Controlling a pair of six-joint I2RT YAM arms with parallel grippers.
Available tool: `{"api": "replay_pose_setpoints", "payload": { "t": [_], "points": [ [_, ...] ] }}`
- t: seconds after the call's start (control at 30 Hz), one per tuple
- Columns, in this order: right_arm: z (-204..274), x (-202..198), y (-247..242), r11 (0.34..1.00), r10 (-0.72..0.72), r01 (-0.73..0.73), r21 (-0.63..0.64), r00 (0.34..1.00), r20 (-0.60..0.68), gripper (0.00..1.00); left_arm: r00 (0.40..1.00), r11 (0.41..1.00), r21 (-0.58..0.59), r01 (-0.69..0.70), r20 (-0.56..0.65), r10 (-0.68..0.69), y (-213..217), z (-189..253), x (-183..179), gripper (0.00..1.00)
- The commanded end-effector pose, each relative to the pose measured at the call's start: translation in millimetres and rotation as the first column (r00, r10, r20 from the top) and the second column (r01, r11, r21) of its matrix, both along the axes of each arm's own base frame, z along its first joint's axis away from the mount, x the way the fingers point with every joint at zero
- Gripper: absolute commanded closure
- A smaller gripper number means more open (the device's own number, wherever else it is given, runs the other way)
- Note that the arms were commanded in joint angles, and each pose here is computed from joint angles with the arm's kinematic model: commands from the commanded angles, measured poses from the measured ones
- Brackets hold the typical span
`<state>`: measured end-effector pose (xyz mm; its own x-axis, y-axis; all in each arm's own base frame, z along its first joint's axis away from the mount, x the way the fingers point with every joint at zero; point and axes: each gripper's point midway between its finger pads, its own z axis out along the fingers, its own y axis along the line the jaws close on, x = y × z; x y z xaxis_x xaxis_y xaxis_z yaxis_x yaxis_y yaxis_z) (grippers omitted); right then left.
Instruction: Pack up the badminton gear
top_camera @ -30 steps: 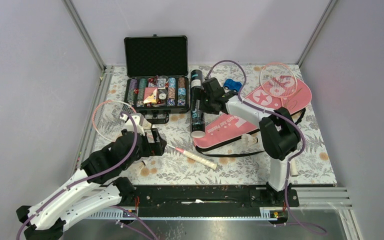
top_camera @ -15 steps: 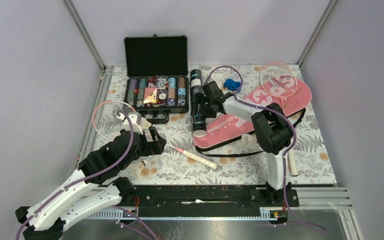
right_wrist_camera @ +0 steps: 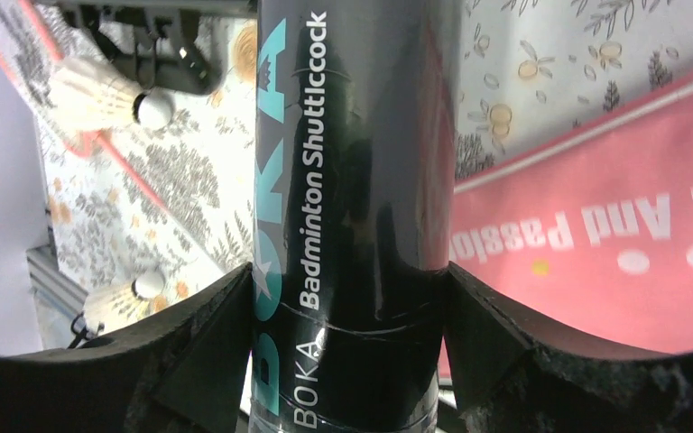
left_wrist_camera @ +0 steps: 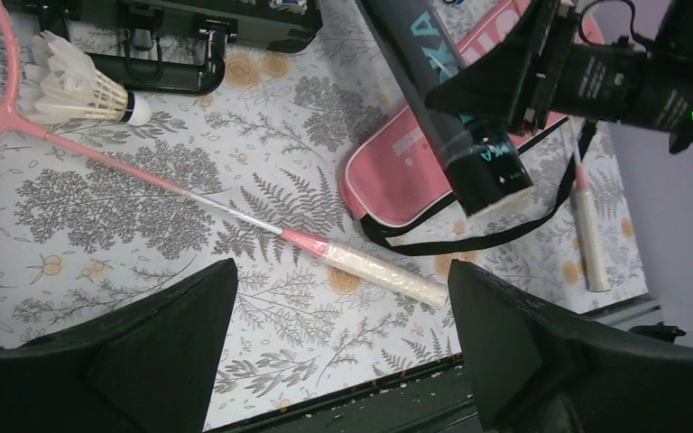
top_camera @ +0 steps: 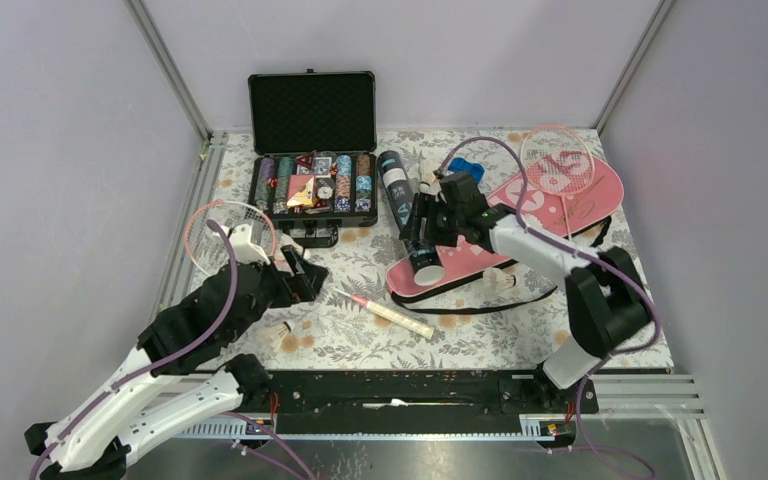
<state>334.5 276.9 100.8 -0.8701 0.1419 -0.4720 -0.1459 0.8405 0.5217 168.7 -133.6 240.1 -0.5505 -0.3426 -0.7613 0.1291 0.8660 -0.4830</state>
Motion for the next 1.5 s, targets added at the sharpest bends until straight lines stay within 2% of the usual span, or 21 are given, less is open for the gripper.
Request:
{"api": "replay_pose_setpoints", "payload": {
  "t": [0.0, 0.17, 0.23, 0.3, 0.4, 0.5, 0.6, 0.67, 0.77, 0.93, 1.1, 1.23, 1.47],
  "points": [
    [46, -18, -1, 0.994, 0.053, -0.064, 0.086, 0.991, 0.119, 0.51, 0.994, 0.994, -0.109, 0.015, 0.111, -0.003, -8, 40, 7, 0.07],
    [62, -47, -28, 0.998, 0.039, -0.044, 0.039, 0.992, 0.117, 0.52, 0.957, 0.991, 0.088, 0.102, 0.265, -0.122, -8, 52, 16, 0.08],
    [70, -60, -38, 0.999, 0.039, -0.042, 0.026, 0.992, 0.118, 0.52, 0.919, 0.962, 0.222, 0.162, 0.320, -0.229, -12, 58, 19, 0.09],
    [78, -72, -47, 0.999, 0.038, -0.041, 0.021, 0.992, 0.120, 0.52, 0.862, 0.899, 0.370, 0.234, 0.349, -0.368, -20, 60, 21, 0.11],
    [90, -90, -57, 0.998, 0.054, -0.057, 0.022, 0.991, 0.125, 0.53, 0.731, 0.756, 0.559, 0.341, 0.348, -0.587, -42, 60, 22, 0.12],
    [102, -110, -61, 0.995, 0.079, -0.085, 0.048, 0.990, 0.116, 0.54, 0.581, 0.619, 0.695, 0.366, 0.349, -0.735, -61, 66, 25, 0.12],
    [112, -132, -63, 0.988, 0.117, -0.126, 0.086, 0.988, 0.101, 0.54, 0.380, 0.499, 0.802, 0.330, 0.371, -0.847, -82, 77, 19, 0.10],
    [120, -144, -65, 0.982, 0.147, -0.156, 0.104, 0.985, 0.096, 0.54, 0.245, 0.451, 0.852, 0.264, 0.393, -0.886, -93, 89, 16, 0.09],
    [135, -164, -62, 0.962, 0.217, -0.229, 0.148, 0.972, 0.093, 0.54, 0.144, 0.392, 0.894, 0.218, 0.367, -0.919, -107, 92, 15, 0.09],
    [154, -195, -55, 0.913, 0.339, -0.340, 0.225, 0.940, 0.047, 0.56, 0.054, 0.305, 0.926, 0.223, 0.300, -0.952, -130, 85, 11, 0.08],
    [168, -208, -52, 0.888, 0.382, -0.382, 0.256, 0.923, 0.051, 0.57, -0.024, 0.226, 0.939, 0.258, 0.240, -0.970, -150, 75, 0, 0.07],
    [176, -213, -48, 0.870, 0.409, -0.408, 0.276, 0.911, 0.058, 0.57, -0.037, 0.160, 0.953, 0.256, 0.175, -0.984, -163, 64, 0, 0.07],
    [187, -222, -39, 0.830, 0.452, -0.450, 0.331, 0.889, 0.074, 0.58, -0.058, 0.093, 0.964, 0.250, 0.110, -0.992, -180, 53, 1, 0.07]
  ]
}}
